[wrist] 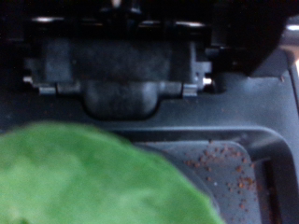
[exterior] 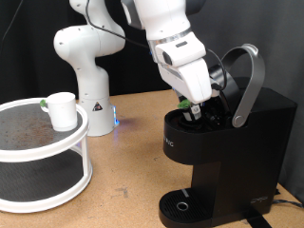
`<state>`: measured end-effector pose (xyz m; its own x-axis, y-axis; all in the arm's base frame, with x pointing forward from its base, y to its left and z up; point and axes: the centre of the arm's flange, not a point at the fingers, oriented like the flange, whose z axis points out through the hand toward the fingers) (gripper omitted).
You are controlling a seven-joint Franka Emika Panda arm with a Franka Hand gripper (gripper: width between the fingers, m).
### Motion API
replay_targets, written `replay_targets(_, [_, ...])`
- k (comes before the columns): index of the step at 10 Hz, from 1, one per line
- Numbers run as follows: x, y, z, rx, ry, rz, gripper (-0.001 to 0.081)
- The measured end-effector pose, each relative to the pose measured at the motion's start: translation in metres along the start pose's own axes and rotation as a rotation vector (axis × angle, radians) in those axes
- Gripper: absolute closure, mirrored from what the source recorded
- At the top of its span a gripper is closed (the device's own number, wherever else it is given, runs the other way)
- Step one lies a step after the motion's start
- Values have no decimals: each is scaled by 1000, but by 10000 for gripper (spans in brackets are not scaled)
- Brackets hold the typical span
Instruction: Make a cup of coffee with the keurig machine
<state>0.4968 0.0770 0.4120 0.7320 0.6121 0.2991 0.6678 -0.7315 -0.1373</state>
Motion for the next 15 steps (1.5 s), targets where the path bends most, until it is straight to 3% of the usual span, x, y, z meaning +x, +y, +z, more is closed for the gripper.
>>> replay_targets(5, [-7,11,-3,-13,-7,20,337])
replay_targets(10, [1,8,12,-40,-46,48,337])
replay_targets(15, [10,4,16,-19,-33,49,327])
